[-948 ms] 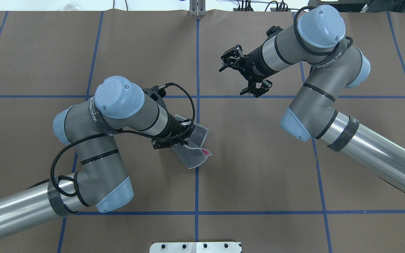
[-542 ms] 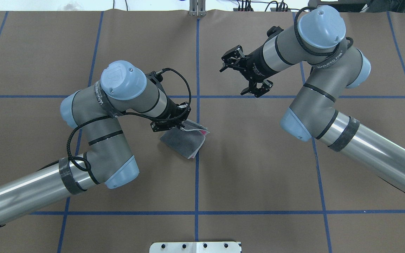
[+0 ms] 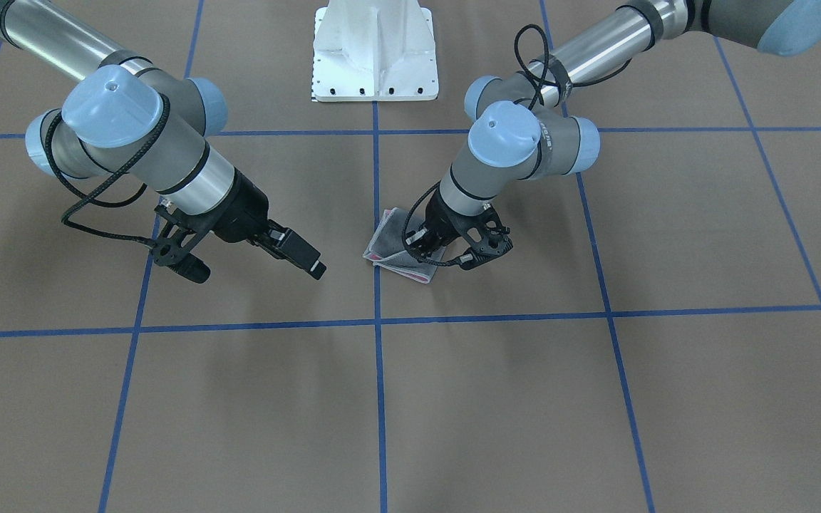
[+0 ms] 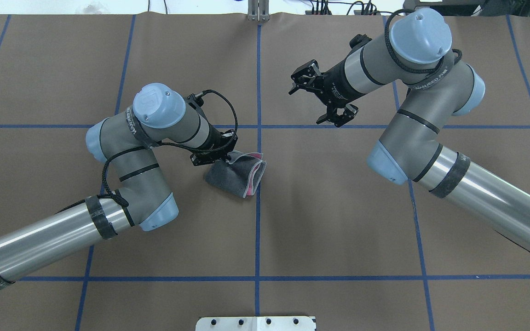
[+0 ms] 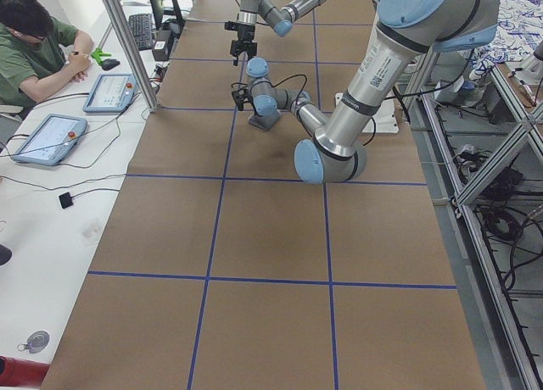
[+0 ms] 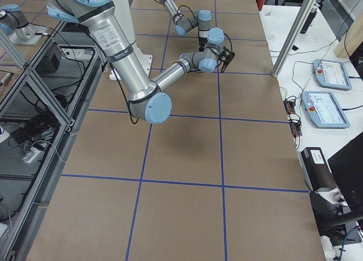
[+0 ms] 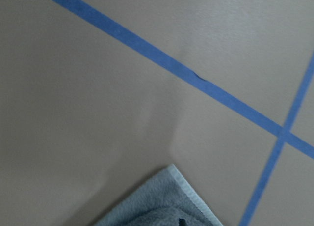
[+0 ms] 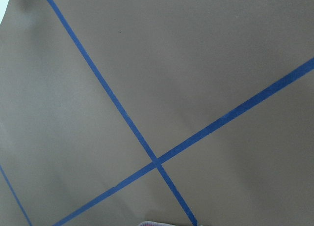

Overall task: Fold towel twice with both arms
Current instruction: 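Lift the strip end with the left gripper and fold it toward the far end, then lay the folded end down, open the left gripper and raise it away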

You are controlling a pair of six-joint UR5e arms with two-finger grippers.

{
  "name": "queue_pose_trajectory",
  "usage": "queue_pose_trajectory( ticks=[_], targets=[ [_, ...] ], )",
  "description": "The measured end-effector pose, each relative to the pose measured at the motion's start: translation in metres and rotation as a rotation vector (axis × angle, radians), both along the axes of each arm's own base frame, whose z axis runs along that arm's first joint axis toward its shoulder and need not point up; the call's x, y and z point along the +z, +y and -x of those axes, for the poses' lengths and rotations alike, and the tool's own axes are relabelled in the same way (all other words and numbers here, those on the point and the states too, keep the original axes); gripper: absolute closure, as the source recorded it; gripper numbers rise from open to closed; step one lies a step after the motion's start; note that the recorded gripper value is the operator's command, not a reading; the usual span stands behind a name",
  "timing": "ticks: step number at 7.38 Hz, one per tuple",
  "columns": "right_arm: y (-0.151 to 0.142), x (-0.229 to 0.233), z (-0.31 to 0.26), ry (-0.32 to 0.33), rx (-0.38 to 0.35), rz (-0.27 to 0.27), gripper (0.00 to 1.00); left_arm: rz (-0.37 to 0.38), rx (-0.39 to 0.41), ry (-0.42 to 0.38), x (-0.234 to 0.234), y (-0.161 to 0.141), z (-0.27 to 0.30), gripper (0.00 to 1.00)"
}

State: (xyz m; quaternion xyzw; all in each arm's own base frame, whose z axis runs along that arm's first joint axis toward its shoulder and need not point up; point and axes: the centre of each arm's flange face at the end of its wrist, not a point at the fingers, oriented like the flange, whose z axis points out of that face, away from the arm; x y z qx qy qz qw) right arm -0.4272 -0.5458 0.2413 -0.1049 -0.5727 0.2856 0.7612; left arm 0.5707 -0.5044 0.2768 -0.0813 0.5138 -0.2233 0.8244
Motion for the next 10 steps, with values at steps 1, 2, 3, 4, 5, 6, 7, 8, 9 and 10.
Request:
queue_pose_trajectory(
  ticks=[1,2,3,4,5,6,7,8,9,10],
  targets=[
    [-0.001,0.001,0.000,0.002,0.000,0.001,0.00,0.000,-0.003,0.000,0.002,-0.002,0.000,0.69],
    [-0.001,0.002,0.001,0.003,0.000,0.001,0.00,0.000,-0.009,0.001,0.003,-0.005,0.003,0.01],
    [-0.001,0.002,0.001,0.003,0.000,0.002,0.00,-0.001,-0.016,0.005,0.002,-0.009,0.006,0.00],
    [-0.001,0.002,0.001,0.003,0.000,0.002,0.00,-0.004,-0.021,0.011,0.001,-0.011,0.009,0.00],
    [-0.001,0.002,0.001,0.003,-0.001,0.000,0.00,-0.006,-0.024,0.015,0.000,-0.013,0.011,0.00],
    [-0.001,0.003,0.001,0.004,-0.001,-0.001,0.00,-0.005,-0.030,0.018,-0.001,-0.015,0.013,0.00],
    [-0.001,0.003,0.001,0.005,-0.001,-0.002,0.00,-0.001,-0.042,0.024,-0.004,-0.020,0.018,0.00],
    [-0.001,0.003,0.001,0.005,-0.002,-0.001,0.00,0.002,-0.059,0.032,-0.010,-0.028,0.025,0.00],
    [-0.001,0.004,0.001,0.006,-0.002,-0.001,0.00,0.002,-0.071,0.037,-0.014,-0.034,0.030,0.00],
    [-0.001,0.005,0.001,0.008,-0.002,-0.002,0.00,0.001,-0.077,0.040,-0.017,-0.037,0.033,0.00]
  ],
)
